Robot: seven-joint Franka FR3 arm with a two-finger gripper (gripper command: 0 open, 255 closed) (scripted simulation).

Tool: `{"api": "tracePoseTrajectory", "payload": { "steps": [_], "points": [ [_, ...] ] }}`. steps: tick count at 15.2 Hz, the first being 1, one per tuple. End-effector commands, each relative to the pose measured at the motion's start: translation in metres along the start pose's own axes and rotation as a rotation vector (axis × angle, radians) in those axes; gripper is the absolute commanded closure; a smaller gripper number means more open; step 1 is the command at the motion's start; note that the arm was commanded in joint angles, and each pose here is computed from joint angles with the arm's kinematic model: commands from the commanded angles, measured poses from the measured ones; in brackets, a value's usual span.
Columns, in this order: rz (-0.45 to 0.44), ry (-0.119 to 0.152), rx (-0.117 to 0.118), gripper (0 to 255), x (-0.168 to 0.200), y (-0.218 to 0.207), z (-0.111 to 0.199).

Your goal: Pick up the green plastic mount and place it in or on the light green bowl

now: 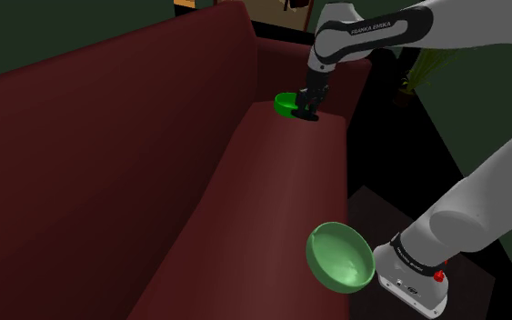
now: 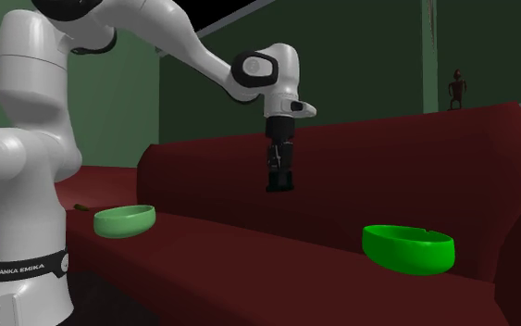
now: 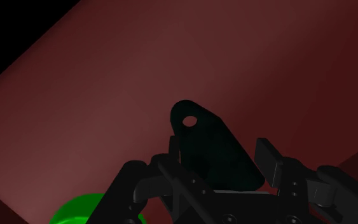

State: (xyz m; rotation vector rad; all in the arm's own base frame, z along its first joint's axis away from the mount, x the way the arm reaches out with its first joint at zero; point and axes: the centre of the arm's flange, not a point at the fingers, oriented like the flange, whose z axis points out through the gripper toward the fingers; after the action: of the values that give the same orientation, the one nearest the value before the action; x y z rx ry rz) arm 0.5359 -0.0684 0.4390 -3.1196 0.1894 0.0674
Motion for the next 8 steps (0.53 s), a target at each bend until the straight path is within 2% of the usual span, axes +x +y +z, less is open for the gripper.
{"api": "tracePoseTrajectory", "payload": {
  "steps": [1,8],
  "points": [
    [0.000,0.000,0.000,255,-0.019,-0.010,-0.003],
    [0.000,0.000,0.000,255,-0.098,-0.056,0.001]
  ]
}}
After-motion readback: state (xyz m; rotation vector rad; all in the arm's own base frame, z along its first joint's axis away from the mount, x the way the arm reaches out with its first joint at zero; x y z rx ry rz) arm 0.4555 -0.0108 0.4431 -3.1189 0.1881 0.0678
